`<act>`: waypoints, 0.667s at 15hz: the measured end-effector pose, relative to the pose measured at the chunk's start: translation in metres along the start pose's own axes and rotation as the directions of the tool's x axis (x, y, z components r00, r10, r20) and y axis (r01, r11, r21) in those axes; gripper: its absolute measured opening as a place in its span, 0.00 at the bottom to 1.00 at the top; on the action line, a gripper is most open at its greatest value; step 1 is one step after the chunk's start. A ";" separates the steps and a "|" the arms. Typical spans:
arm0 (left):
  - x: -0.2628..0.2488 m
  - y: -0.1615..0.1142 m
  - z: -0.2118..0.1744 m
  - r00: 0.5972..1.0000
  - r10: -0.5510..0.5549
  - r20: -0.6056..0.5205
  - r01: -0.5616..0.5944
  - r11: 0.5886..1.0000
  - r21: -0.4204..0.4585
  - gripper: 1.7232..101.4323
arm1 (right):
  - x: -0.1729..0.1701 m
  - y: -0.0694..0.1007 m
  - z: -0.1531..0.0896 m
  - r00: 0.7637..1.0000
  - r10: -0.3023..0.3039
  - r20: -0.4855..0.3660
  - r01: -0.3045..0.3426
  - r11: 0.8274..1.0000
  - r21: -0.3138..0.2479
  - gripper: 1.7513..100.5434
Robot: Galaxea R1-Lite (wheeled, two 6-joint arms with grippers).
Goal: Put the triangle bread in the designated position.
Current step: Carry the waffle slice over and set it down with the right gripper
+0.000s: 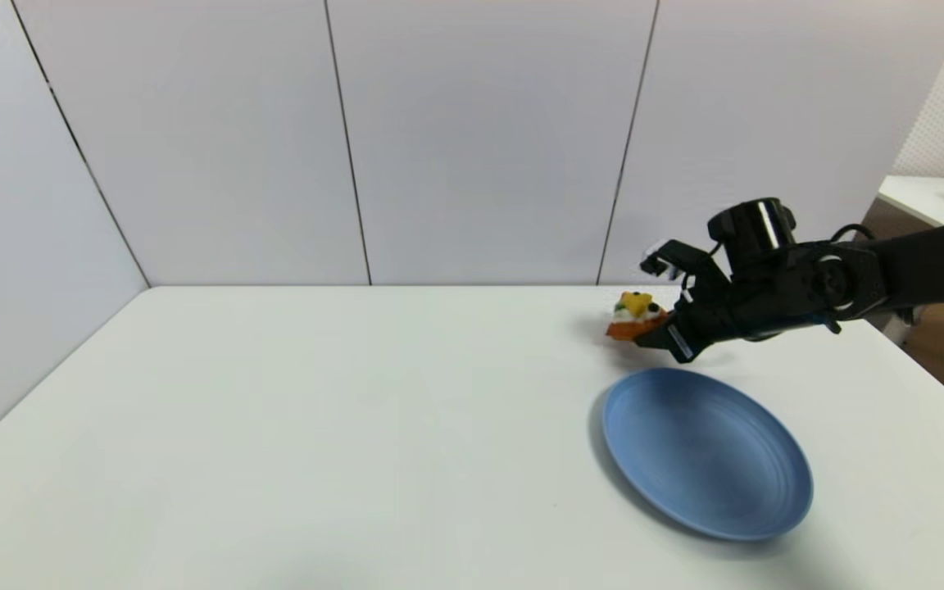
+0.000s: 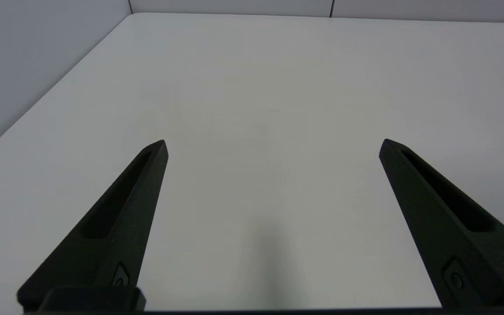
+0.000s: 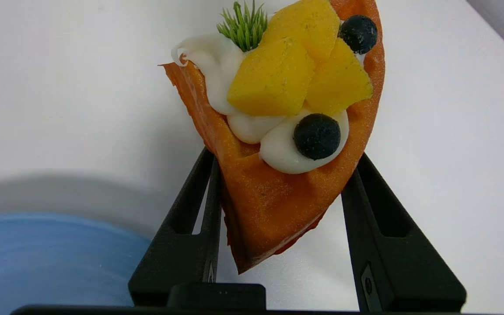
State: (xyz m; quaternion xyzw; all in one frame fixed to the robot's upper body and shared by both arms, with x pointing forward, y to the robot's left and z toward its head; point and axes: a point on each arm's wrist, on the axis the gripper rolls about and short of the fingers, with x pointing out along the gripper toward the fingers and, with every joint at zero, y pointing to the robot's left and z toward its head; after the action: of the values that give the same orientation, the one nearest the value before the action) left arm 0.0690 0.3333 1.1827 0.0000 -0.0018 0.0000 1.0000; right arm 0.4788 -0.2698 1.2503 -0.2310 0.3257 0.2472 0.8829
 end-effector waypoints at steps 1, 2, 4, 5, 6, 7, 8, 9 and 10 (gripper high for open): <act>0.000 0.000 0.000 1.000 0.000 0.000 0.000 1.000 0.000 0.96 | 0.001 0.000 -0.002 1.000 0.004 -0.004 -0.004 1.000 0.002 0.53; 0.000 0.000 0.000 1.000 0.000 0.001 0.000 1.000 0.000 0.96 | 0.002 0.000 -0.003 1.000 0.009 -0.006 -0.009 1.000 0.006 0.58; 0.000 0.000 0.000 1.000 0.000 0.001 0.000 1.000 0.000 0.96 | 0.003 0.001 -0.004 1.000 0.012 -0.008 -0.012 1.000 0.005 0.67; 0.000 0.000 0.000 1.000 0.000 0.000 0.000 1.000 0.000 0.96 | 0.003 0.001 -0.004 1.000 0.013 -0.010 -0.013 1.000 0.005 0.71; 0.000 0.000 0.000 1.000 0.000 0.001 0.000 1.000 0.000 0.96 | 0.004 0.001 -0.004 1.000 0.012 -0.010 -0.012 1.000 0.003 0.74; 0.000 0.000 0.000 1.000 0.000 0.000 0.000 1.000 0.000 0.96 | 0.004 0.001 -0.004 1.000 0.011 -0.010 -0.011 1.000 0.003 0.77; 0.000 0.000 0.000 1.000 0.000 0.000 0.000 1.000 0.000 0.96 | 0.003 0.000 -0.003 1.000 0.008 -0.007 -0.008 1.000 0.003 0.79; 0.000 0.000 0.000 1.000 0.000 0.000 0.000 1.000 0.000 0.96 | 0.001 -0.001 -0.002 1.000 0.004 -0.002 -0.004 1.000 0.003 0.81; 0.000 0.000 0.000 1.000 0.000 0.000 0.000 1.000 0.000 0.96 | -0.003 -0.003 -0.001 1.000 -0.004 0.004 0.004 1.000 0.004 0.83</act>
State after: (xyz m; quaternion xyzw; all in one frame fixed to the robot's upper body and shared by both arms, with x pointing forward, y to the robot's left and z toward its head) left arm 0.0690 0.3333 1.1827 0.0000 -0.0020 -0.0002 1.0000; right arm 0.4778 -0.2735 1.2524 -0.2291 0.3239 0.2454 0.8845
